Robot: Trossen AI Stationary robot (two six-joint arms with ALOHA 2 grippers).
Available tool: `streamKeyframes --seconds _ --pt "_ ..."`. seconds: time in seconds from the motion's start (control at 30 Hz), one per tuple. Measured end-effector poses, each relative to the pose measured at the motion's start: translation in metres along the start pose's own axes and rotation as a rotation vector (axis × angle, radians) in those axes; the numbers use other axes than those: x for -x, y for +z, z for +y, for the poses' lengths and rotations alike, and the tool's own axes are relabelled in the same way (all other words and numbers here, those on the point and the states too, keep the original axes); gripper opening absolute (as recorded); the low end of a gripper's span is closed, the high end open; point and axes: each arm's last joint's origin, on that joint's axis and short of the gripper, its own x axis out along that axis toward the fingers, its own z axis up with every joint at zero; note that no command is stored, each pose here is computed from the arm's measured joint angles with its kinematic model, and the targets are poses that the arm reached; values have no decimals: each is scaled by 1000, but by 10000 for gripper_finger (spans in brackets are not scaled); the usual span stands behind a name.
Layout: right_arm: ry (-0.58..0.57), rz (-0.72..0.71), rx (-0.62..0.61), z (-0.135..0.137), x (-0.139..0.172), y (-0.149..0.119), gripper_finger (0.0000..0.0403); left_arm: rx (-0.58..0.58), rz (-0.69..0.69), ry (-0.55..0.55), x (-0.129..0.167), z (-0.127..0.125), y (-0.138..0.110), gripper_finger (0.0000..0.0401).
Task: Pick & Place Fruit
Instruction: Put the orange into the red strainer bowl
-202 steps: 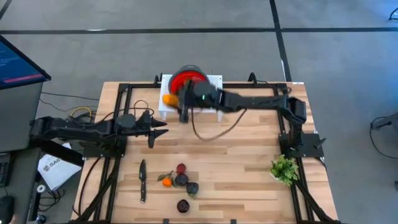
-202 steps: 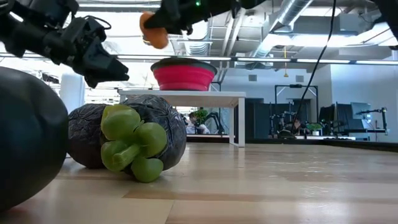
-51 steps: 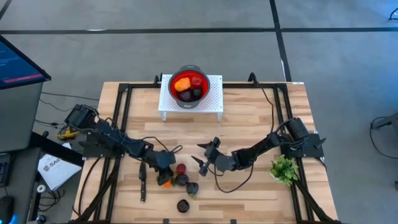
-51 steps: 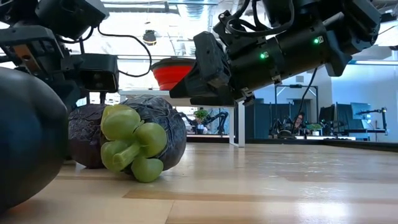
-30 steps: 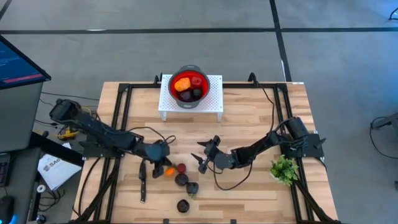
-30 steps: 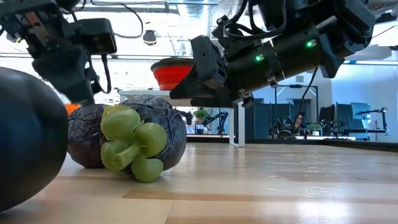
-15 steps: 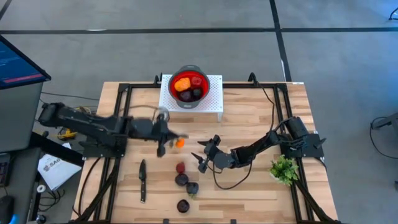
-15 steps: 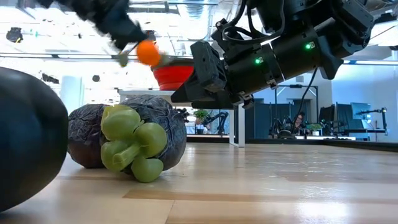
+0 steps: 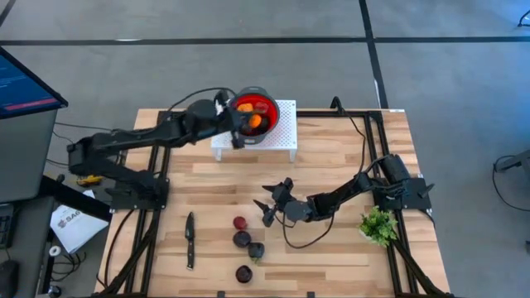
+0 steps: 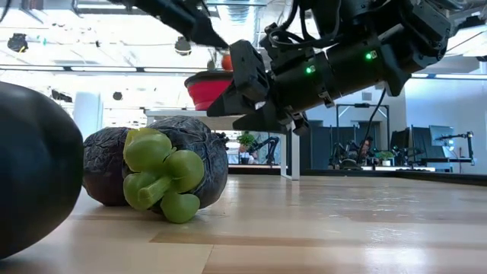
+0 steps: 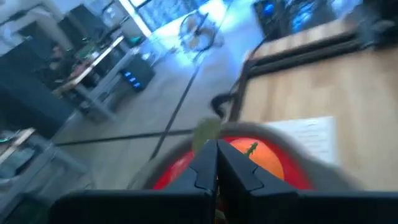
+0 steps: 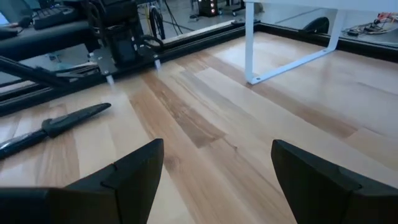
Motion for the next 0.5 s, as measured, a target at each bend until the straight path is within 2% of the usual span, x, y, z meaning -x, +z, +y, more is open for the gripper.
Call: streamKeyframes --seconds 0.2,0.4,0.5 --pt "6 -2 -48 1 0 1 291 -28 76 9 -32 -3 -22 1" --pt "5 3 -50 1 0 0 291 -24 89 12 -37 -4 -25 2" --pt "5 3 -51 1 0 0 291 -22 84 15 -37 -4 -24 17"
